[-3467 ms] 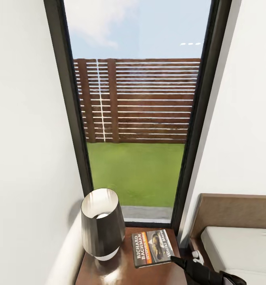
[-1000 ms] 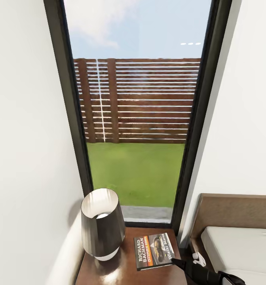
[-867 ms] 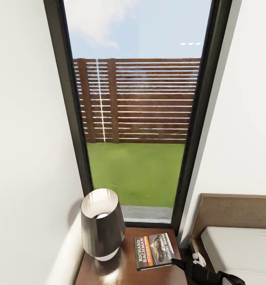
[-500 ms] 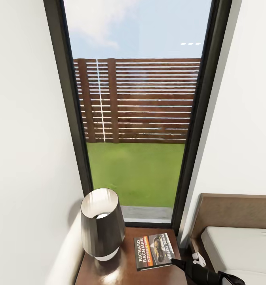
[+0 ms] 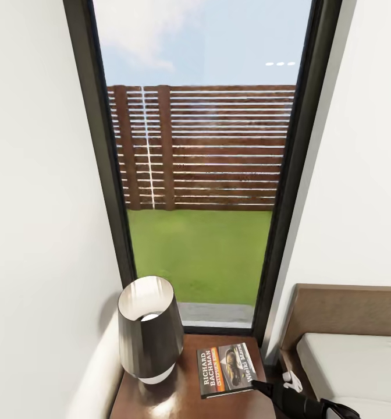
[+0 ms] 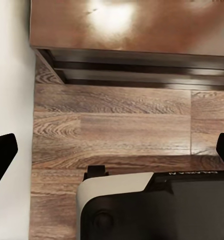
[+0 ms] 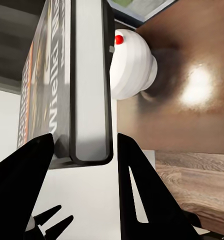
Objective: In the bedroom, move the book from the bed onto either nightstand, and place the two sandals side by side next to the bed.
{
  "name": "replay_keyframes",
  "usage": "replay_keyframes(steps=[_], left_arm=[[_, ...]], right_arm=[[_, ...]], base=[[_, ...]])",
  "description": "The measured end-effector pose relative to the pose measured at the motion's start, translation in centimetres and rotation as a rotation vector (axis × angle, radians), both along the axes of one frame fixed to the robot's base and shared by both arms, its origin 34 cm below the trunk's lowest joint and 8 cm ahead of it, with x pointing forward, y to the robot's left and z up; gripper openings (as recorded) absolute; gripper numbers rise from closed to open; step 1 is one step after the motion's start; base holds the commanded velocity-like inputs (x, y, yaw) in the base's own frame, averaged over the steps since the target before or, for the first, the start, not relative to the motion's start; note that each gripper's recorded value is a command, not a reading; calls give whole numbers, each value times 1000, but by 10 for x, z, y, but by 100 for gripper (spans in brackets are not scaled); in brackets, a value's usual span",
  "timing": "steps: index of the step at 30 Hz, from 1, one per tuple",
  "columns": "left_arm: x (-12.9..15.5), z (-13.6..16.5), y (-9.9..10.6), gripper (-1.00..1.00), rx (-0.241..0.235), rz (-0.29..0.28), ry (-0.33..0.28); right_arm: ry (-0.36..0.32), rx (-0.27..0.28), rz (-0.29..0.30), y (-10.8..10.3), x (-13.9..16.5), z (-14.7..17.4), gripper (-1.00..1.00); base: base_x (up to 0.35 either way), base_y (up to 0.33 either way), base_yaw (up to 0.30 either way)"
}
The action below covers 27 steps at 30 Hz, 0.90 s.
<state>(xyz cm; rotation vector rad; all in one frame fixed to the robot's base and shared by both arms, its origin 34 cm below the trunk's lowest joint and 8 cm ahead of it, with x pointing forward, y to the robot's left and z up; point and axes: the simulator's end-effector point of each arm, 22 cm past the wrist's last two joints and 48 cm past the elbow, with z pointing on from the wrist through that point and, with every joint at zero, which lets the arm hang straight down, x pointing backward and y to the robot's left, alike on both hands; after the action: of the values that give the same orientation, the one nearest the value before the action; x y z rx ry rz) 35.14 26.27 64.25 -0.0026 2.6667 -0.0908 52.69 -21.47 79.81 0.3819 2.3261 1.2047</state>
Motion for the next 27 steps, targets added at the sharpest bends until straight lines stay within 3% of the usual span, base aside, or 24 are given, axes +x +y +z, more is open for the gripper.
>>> replay_keyframes(steps=[27], left_arm=[[10,-24,-1,100,-2,-1,-5]], right_arm=[[13,-28,-5,-3,8,-30,-100]], base=[[0,0,0]])
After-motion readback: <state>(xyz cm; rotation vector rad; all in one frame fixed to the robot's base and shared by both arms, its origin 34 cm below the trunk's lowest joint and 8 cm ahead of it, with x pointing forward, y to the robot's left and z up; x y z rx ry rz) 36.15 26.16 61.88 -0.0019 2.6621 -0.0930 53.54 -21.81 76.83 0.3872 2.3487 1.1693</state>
